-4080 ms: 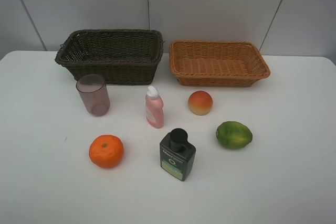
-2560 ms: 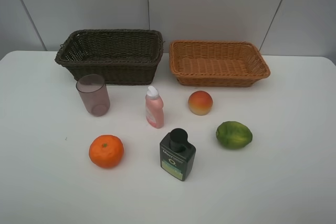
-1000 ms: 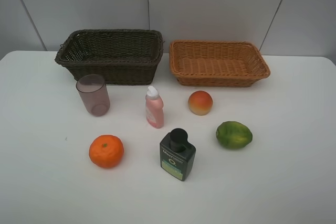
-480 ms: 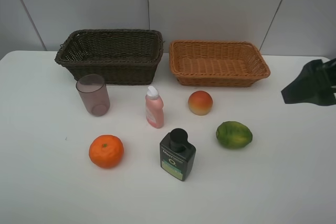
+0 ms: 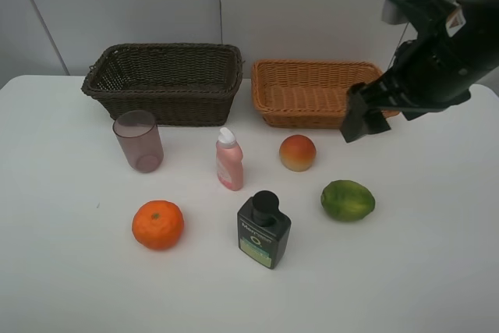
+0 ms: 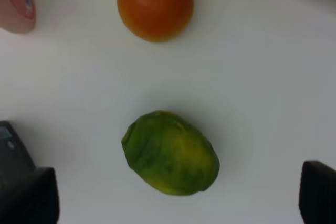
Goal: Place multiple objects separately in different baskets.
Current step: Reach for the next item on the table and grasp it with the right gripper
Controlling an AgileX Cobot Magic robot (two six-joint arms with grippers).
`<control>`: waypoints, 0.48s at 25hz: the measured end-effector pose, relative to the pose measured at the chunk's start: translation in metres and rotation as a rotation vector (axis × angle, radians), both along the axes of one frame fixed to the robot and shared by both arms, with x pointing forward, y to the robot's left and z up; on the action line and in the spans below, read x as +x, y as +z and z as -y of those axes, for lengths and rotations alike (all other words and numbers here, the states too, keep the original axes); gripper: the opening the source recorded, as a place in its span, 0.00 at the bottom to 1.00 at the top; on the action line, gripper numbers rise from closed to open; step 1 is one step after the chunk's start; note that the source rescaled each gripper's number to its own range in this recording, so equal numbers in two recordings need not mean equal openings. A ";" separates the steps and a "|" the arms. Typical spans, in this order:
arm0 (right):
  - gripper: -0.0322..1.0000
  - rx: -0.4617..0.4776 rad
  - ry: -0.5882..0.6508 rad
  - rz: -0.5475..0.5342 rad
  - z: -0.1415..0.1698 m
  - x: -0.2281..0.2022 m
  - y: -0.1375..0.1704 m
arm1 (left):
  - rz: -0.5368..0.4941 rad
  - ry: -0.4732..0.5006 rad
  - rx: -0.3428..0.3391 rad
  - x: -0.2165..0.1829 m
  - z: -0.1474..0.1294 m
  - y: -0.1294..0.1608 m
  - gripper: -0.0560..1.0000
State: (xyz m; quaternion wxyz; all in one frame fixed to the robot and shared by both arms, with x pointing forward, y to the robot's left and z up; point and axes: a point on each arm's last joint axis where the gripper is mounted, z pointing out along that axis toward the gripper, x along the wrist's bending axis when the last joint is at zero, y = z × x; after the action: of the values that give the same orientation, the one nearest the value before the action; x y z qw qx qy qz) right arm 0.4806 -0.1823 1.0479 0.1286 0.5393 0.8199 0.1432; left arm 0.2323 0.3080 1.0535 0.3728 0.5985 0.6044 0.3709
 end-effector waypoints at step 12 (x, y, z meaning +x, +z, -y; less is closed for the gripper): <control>0.98 0.043 -0.198 -0.085 -0.026 0.050 -0.054 | 0.000 0.000 0.001 0.000 0.000 0.000 1.00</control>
State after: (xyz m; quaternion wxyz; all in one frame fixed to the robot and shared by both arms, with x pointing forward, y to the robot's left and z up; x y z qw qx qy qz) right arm 0.5306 -0.1558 0.9935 0.0956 0.6258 0.7640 0.1245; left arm 0.2323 0.3080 1.0535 0.3726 0.5988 0.6041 0.3711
